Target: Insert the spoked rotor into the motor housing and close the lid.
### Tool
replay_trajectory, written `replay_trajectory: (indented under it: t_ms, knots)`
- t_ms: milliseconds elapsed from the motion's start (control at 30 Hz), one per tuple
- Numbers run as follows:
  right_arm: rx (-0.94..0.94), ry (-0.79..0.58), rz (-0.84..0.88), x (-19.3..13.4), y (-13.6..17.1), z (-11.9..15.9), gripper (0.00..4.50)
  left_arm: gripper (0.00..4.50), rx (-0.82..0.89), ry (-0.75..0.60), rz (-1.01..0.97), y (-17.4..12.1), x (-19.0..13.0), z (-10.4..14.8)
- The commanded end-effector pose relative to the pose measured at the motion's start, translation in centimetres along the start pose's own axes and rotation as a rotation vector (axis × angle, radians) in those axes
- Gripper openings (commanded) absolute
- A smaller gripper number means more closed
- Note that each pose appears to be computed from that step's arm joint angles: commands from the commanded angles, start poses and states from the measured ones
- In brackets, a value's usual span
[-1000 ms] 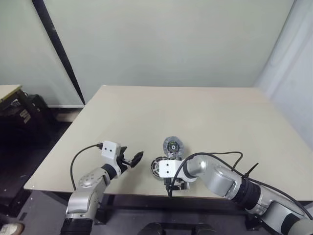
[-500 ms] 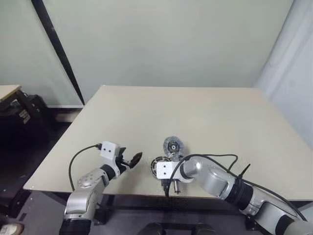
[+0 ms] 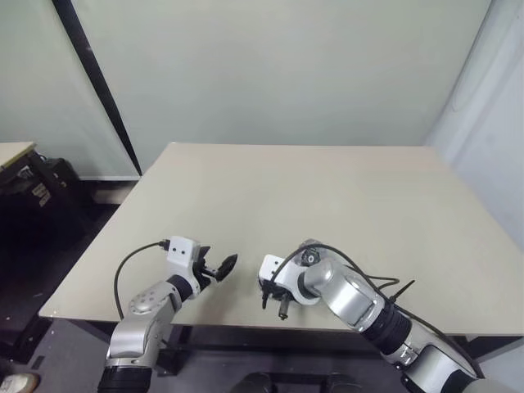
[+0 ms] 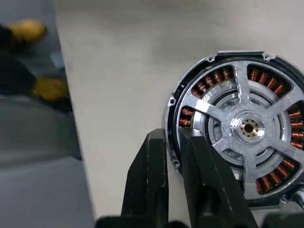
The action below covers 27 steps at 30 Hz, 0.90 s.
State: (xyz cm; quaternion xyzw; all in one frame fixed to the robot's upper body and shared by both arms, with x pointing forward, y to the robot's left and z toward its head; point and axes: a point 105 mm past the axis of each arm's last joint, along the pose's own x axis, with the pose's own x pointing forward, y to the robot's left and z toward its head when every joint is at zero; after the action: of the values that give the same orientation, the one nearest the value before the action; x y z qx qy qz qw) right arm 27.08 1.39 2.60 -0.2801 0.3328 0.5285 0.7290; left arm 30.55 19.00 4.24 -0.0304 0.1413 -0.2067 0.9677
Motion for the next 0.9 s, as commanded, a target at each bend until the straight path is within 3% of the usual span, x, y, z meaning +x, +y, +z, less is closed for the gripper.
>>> replay_trajectory:
  t_ms: [33, 333, 367, 733, 900]
  knots:
    - [0.028, -0.053, 0.051, -0.9, 0.9, 2.1, 0.09, 4.50, 0.033, -0.055, 0.000, 0.0, 0.2, 1.6]
    - [-0.034, -0.056, 0.039, -0.8, 1.2, 2.4, 0.09, 4.50, 0.034, -0.056, -0.005, -0.1, 0.3, 1.6]
    - [-0.044, -0.055, 0.043, -0.8, 1.2, 2.4, 0.81, 4.50, 0.034, -0.056, -0.005, -0.1, 0.3, 1.5]
    - [-0.067, -0.141, 0.044, -2.5, 1.5, 4.3, 4.49, 4.50, 0.035, -0.051, -0.007, 0.0, 0.2, 1.4]
    - [-0.005, -0.293, -0.012, -5.1, 0.3, 7.0, 4.49, 4.50, 0.034, -0.050, -0.010, -0.1, 0.3, 1.4]
